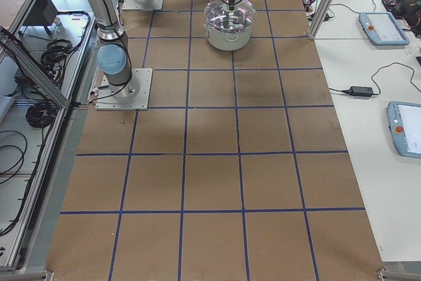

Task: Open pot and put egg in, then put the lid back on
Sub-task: 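Lift the glass lid off the pot and move it away from the pot, then close the left gripper on the egg and lift it from the bowl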

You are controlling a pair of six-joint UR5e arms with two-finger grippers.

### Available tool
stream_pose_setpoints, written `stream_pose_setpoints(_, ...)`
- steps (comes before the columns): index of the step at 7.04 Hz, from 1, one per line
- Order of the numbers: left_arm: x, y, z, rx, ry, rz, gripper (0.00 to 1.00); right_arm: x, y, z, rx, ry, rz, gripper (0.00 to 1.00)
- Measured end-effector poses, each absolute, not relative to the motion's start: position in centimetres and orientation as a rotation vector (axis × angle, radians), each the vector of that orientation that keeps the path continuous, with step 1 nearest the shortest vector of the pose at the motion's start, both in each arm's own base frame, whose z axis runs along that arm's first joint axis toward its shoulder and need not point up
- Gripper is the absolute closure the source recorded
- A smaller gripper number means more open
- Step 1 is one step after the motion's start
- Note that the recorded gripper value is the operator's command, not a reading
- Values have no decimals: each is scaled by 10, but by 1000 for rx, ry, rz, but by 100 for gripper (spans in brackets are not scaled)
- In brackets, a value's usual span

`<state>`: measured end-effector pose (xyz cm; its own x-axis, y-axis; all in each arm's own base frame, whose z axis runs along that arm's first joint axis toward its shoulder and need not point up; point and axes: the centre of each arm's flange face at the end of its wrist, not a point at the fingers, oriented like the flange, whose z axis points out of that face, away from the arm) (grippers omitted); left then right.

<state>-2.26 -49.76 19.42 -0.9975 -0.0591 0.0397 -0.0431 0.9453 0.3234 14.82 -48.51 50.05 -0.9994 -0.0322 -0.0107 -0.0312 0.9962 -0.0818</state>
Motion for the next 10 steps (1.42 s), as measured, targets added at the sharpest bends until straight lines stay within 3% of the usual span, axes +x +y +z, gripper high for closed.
stream_pose_setpoints(4, -23, -495, 193, 83, -3040, -539, 28, 110, -485, 489, -43, 3126, -35, 69)
stream_pose_setpoints(10, -21, -509, 210, 63, -3107, -276, 31, 106, -485, 481, -48, 3129, -19, 67)
